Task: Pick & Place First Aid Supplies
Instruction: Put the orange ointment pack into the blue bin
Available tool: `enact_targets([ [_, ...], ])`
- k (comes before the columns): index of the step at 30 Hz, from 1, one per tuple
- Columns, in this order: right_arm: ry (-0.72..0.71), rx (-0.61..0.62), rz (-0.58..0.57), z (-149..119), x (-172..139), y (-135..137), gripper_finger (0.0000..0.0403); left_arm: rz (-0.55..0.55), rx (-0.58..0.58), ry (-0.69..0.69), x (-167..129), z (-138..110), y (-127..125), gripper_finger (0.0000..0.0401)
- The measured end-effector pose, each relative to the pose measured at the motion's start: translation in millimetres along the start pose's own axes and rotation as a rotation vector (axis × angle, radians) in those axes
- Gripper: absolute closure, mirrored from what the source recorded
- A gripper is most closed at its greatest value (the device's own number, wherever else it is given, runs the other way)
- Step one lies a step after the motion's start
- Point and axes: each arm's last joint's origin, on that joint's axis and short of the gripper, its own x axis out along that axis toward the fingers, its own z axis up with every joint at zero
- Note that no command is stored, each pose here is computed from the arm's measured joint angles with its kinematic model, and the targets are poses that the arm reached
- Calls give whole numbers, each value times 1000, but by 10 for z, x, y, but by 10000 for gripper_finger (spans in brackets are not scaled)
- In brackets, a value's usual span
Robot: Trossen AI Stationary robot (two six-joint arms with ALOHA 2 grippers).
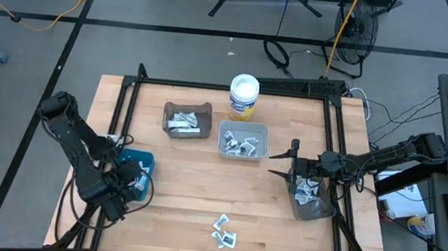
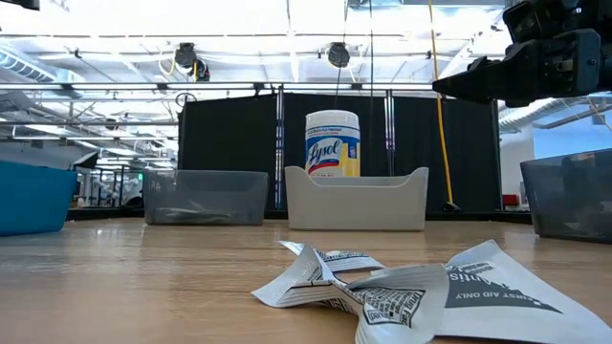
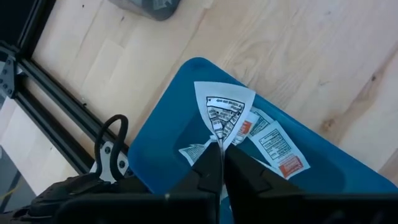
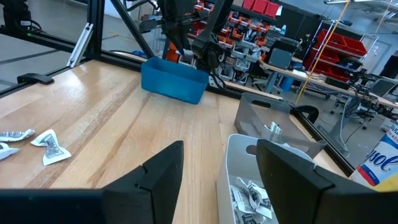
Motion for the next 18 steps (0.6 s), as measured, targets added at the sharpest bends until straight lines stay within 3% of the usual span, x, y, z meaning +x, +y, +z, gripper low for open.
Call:
enact_targets([
  [10, 0, -3, 0, 1, 0, 0, 206, 5, -2, 3, 0, 0, 5, 389],
  [18, 8, -3, 2, -6, 1, 2, 206, 59, -115, 187, 78, -87, 36, 383],
])
